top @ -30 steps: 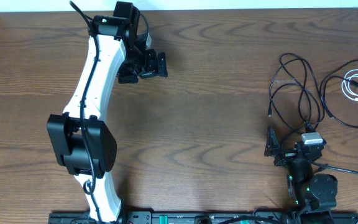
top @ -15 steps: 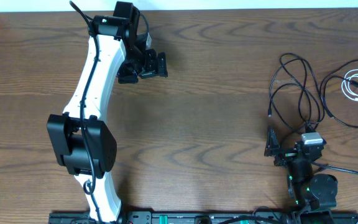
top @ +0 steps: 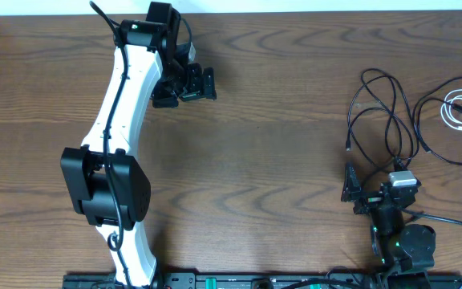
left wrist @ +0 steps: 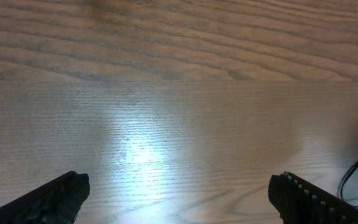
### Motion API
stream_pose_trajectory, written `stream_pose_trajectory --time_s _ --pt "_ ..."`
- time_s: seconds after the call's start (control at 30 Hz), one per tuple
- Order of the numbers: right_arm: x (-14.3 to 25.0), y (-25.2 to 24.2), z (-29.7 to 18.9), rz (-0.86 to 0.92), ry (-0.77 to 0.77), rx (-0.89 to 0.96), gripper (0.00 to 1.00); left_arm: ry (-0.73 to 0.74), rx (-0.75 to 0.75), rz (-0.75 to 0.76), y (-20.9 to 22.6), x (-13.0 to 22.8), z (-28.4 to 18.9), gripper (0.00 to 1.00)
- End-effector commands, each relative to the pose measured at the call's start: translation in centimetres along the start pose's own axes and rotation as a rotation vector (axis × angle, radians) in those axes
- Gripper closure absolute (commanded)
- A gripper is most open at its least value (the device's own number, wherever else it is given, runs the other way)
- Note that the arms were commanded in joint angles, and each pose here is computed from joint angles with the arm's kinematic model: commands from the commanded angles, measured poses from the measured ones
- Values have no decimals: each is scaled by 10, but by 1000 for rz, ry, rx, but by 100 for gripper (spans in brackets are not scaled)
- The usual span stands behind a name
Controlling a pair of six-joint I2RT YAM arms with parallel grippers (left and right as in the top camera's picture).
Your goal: Untangle cables
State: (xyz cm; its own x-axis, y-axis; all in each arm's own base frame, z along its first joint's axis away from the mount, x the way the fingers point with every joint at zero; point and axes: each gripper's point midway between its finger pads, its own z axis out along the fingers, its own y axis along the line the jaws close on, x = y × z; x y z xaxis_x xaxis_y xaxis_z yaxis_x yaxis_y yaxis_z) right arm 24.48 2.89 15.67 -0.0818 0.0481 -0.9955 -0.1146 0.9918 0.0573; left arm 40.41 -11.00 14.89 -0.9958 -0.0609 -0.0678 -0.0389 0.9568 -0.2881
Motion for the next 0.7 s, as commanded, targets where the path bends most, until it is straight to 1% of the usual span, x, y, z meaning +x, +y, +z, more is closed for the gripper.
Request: stream_pose_trajectory --time_s 0.0,0.2,0.33,0.5,0.67 --pt "0 1 0 1 0 -3 1 -8 -9 4 1 -1 -3 2" --pt "0 1 0 1 0 -3 1 -13 -7 14 -3 0 -5 2" --pt "0 1 0 1 0 -3 1 -57 4 30 -9 2 -23 2" --pt "0 1 0 1 0 -3 1 -180 33 65 -22 9 -73 2" --pt "0 1 0 1 0 -3 1 -320 66 104 -34 26 -129 2"
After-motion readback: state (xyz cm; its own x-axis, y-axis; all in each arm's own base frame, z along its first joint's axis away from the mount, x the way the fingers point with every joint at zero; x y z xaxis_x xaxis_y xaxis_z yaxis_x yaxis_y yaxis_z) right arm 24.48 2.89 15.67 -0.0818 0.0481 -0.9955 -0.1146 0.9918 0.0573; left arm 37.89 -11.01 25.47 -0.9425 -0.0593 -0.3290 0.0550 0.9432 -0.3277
